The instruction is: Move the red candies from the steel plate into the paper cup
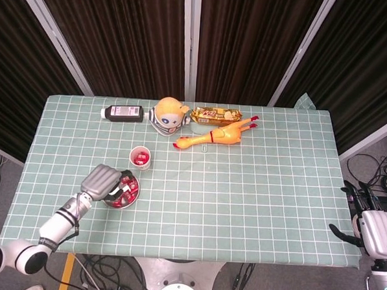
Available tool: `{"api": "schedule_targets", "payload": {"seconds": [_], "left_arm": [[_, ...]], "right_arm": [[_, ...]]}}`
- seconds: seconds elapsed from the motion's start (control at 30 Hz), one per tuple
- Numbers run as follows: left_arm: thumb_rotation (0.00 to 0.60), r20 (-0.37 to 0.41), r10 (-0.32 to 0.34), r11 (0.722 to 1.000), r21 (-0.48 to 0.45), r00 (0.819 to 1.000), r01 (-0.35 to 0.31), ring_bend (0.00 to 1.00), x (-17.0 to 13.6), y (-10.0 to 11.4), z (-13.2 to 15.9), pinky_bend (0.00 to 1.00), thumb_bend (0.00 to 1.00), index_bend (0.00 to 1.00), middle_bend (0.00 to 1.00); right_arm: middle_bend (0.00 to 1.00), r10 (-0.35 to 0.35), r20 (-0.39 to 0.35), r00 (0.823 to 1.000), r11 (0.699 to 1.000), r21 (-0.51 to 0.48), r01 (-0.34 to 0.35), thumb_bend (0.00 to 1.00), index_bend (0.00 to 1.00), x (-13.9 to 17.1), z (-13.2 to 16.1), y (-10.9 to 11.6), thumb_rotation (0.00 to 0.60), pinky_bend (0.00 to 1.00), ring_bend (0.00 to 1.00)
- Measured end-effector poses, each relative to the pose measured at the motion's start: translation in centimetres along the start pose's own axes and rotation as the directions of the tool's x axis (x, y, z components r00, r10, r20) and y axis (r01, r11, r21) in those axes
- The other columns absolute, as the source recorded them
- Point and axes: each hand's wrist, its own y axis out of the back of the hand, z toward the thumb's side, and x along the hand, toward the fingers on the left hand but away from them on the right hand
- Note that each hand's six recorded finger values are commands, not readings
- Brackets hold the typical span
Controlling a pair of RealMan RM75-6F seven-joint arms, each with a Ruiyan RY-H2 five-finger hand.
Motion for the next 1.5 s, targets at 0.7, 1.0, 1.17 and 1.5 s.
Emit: {"api": "schedule_targets", "payload": {"seconds": [0.7,1.0,1.17,1.5], "left_arm": [[0.600,-0.043,-0.178,0.978,0.101,0.983,0.181,0.81,2.4,-5.5,0.1,0.98,0.42,0.36,0.89],[0.600,-0.133,-0.175,0.976,0.106,0.976,0.190,0.81,2.2,-5.0,-1.8,0.98,0.42,0.36,0.89],[0.600,-0.176,-0.141,0.982,0.102,0.974,0.161,0.81,1.6,-4.1,-2.9,0.98,0.42,0.36,0.89],[0.600,-0.158,-0.074,0.991,0.103,0.985,0.091,0.81,2.7,-3.5,-2.8,0.98,0.38,0.42,0.89]], "right_arm": [[0.20,-0.002,0.013,1.000,1.000,0.000,0.002,0.08,0.04,0.3,-0.3,0.1,0.600,0.20,0.01],[0.20,-0.002,0.005,1.000,1.000,-0.001,0.002,0.08,0.04,0.2,-0.1,0.0,0.600,0.20,0.01],[0.20,-0.001,0.004,1.000,1.000,-0.002,0.001,0.08,0.04,0.2,-0.1,0.0,0.600,0.20,0.01],[0.20,-0.002,0.004,1.000,1.000,-0.002,0.002,0.08,0.04,0.2,-0.1,0.0,0.600,0.21,0.01]]}}
